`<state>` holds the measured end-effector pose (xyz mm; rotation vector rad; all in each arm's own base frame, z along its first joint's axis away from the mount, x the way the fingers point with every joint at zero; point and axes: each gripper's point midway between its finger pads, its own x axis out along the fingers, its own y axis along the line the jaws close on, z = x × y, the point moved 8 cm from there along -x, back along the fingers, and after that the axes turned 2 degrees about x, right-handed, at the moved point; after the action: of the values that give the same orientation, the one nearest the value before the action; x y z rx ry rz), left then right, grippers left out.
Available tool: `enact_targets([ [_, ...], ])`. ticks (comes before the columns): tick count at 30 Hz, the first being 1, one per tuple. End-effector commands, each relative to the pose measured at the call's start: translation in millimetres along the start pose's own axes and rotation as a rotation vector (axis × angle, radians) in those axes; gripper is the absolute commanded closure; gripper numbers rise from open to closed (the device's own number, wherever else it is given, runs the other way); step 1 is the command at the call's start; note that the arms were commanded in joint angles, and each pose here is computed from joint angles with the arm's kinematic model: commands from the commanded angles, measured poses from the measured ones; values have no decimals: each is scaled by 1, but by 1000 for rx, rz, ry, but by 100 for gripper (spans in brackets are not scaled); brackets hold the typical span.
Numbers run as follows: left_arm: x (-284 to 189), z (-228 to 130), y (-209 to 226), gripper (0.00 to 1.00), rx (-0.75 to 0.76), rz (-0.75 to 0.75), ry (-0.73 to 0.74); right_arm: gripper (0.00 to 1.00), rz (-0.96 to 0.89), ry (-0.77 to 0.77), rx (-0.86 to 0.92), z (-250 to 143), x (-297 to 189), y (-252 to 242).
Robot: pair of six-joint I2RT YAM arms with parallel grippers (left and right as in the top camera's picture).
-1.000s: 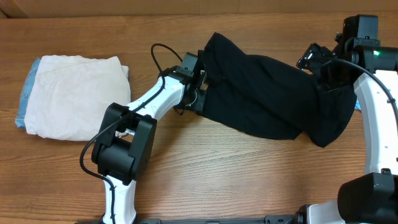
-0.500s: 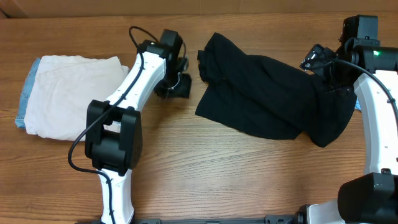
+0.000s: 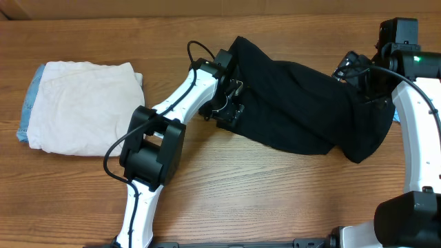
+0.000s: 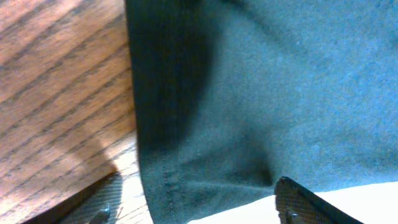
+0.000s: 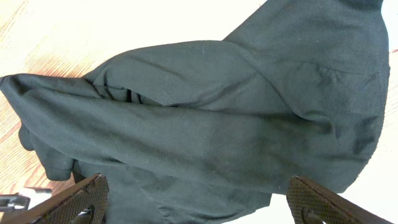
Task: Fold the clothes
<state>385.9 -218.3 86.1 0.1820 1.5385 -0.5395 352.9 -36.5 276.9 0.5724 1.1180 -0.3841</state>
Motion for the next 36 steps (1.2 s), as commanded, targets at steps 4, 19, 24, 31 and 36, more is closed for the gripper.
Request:
enact_targets([
  [4,25,-16,-15,75,90,-246,116,5,-4,-13,-5,3,-1,1],
  [19,-96,-47,89,96,-453,206,128,4,-62,-69,-5,9,-1,-4],
  [24,-165,-79,136,96,-592,285,4,6,-80,-56,-47,10,27,-6],
  [31,-184,-108,165,96,-699,353,46,6,-187,29,10,19,75,-34],
  [36,-185,-110,169,96,-711,354,42,15,-220,143,98,19,90,-67],
])
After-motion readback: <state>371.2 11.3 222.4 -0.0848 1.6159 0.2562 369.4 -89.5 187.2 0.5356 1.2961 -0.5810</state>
